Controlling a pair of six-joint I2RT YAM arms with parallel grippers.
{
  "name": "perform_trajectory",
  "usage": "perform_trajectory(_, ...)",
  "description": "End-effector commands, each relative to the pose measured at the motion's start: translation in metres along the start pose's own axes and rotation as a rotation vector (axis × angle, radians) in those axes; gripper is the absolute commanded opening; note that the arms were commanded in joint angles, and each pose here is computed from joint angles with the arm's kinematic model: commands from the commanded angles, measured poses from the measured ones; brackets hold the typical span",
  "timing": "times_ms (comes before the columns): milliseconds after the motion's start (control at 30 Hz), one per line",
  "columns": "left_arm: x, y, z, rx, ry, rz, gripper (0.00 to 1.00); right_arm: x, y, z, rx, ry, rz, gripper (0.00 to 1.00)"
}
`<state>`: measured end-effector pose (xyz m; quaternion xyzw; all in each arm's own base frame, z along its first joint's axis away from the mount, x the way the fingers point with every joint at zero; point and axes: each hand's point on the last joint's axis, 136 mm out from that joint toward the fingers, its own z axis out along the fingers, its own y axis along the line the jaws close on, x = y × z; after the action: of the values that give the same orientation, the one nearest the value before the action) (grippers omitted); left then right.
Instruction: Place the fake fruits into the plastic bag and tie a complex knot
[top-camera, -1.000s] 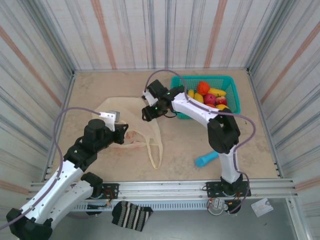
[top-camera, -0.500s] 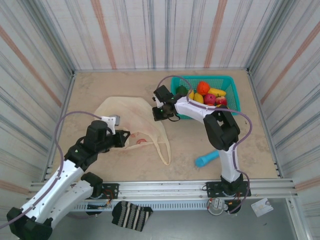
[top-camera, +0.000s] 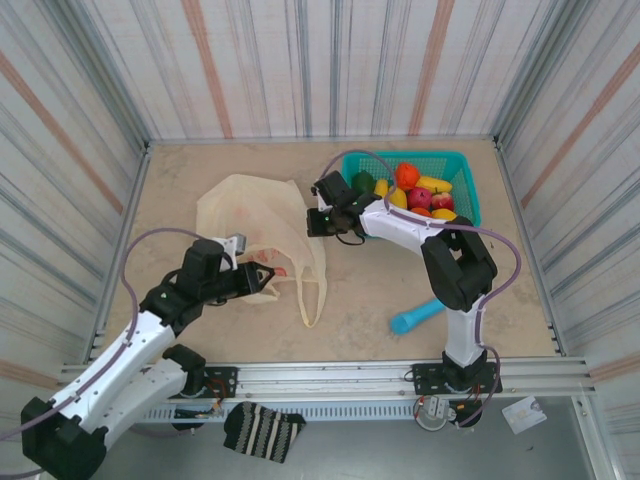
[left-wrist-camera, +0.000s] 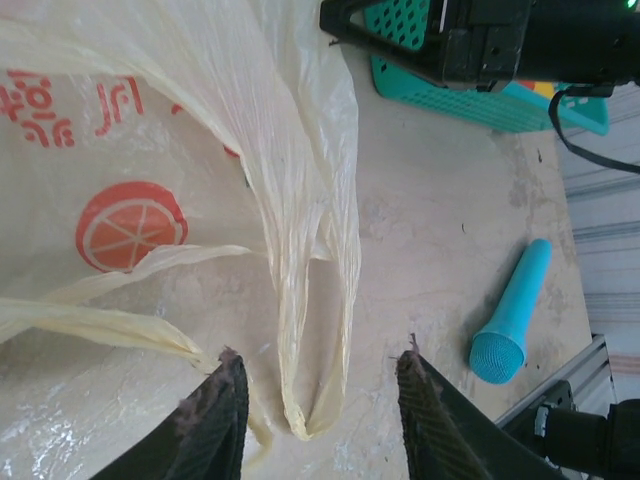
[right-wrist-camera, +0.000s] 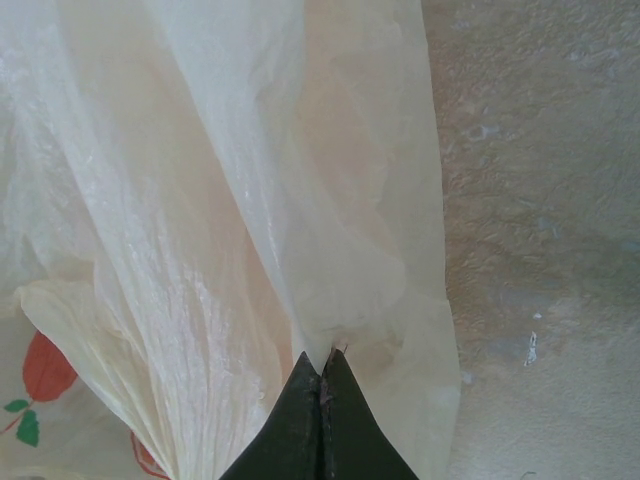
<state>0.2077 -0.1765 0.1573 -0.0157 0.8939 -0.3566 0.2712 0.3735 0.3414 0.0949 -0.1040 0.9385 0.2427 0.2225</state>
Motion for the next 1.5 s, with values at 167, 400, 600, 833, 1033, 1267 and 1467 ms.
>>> perform_trajectory(167,0.007,-0.016,-0.006,0.019,0.136,0.147,0.42,-0.003,0.01,-0.012,-0.001,-0.022,-0.026,0.0)
perform_trajectory(400,0.027,-0.013,-0.013,-0.132,0.313,0.517,0.54,-0.01,0.003,-0.015,0.087,0.008,-0.129,0.0)
perform_trajectory(600,0.049,0.001,0.014,-0.2,0.495,0.525,0.53,-0.017,0.009,-0.02,0.085,0.011,-0.164,0.0)
perform_trajectory(833,0.065,0.016,0.036,-0.271,0.629,0.549,0.5,-0.019,0.008,-0.023,0.089,0.017,-0.174,0.0)
perform_trajectory(1033,0.053,-0.012,0.043,-0.196,0.553,0.609,0.47,-0.016,0.008,-0.02,0.079,0.031,-0.178,0.0)
perform_trajectory(1267,0.045,-0.004,0.052,-0.258,0.542,0.644,0.52,-0.018,0.01,-0.022,0.072,0.023,-0.177,0.0)
perform_trajectory(1467,0.055,0.015,0.071,-0.306,0.609,0.645,0.52,-0.019,0.011,-0.024,0.07,0.019,-0.177,0.0)
